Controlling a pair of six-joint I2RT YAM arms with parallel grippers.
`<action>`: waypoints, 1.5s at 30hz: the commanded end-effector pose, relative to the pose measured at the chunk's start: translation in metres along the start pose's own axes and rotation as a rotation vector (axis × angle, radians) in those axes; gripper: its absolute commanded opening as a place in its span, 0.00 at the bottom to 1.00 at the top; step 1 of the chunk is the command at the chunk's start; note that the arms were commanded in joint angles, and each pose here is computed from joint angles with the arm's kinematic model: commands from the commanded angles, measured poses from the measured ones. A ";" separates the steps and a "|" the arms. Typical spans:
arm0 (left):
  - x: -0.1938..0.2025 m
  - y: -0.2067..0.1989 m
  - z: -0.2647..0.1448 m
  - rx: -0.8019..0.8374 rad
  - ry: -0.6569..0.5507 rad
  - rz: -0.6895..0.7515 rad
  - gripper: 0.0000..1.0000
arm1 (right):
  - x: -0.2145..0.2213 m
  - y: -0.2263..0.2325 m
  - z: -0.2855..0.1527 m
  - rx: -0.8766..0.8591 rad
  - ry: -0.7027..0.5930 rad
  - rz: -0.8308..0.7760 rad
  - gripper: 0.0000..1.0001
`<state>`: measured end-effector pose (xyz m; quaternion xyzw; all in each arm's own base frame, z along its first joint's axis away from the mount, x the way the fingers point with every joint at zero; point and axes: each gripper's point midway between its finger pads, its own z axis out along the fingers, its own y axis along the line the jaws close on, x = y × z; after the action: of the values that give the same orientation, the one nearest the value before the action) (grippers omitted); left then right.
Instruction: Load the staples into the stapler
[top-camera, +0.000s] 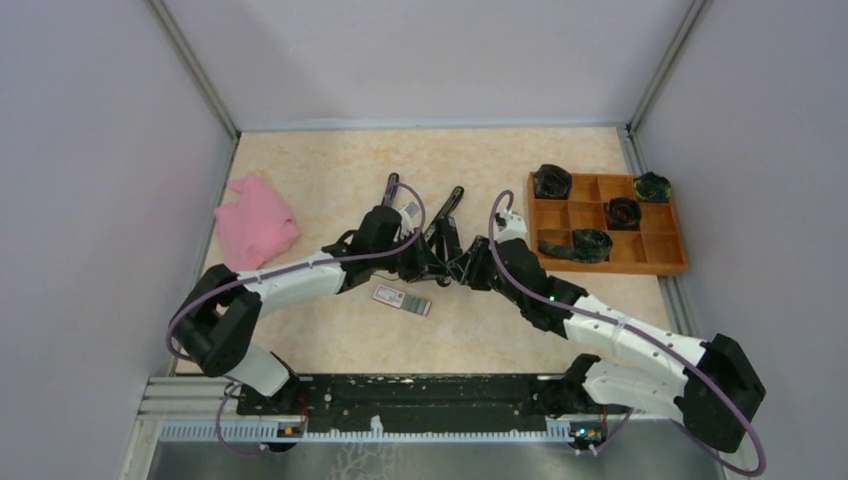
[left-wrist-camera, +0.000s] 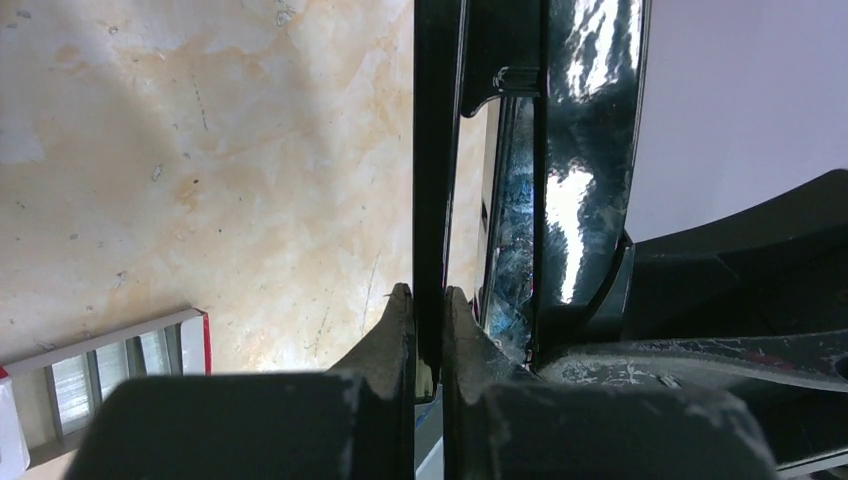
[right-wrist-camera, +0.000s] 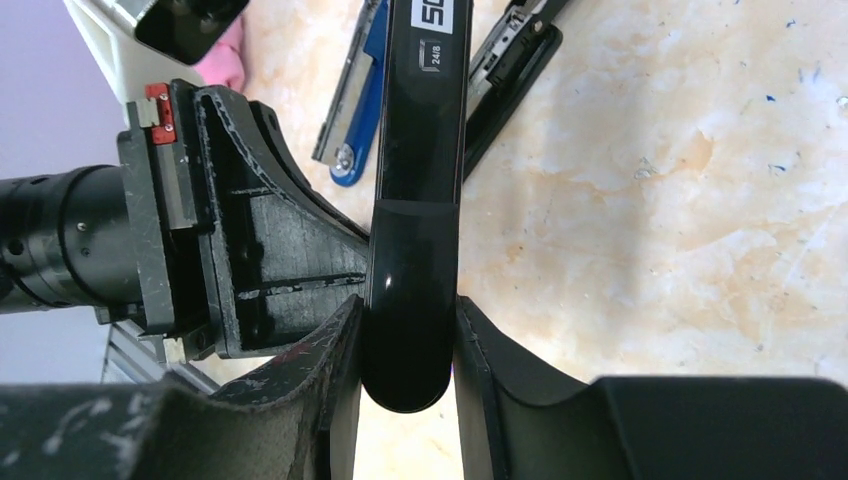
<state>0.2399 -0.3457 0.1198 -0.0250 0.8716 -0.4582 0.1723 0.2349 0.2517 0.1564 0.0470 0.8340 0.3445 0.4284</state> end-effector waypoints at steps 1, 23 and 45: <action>-0.011 0.032 -0.004 -0.144 -0.084 0.049 0.00 | -0.049 0.042 -0.015 -0.084 -0.075 -0.078 0.00; 0.004 0.007 -0.033 -0.078 -0.090 0.388 0.00 | -0.198 -0.027 -0.010 0.039 -0.102 -0.023 0.00; 0.056 -0.080 -0.040 0.318 0.031 0.658 0.00 | -0.161 -0.050 0.085 -0.018 0.228 0.058 0.05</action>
<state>0.1644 -0.3459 0.1281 0.2290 0.8413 -0.4346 0.2256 0.3837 0.2059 0.1875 0.0497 0.8796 0.3954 0.2597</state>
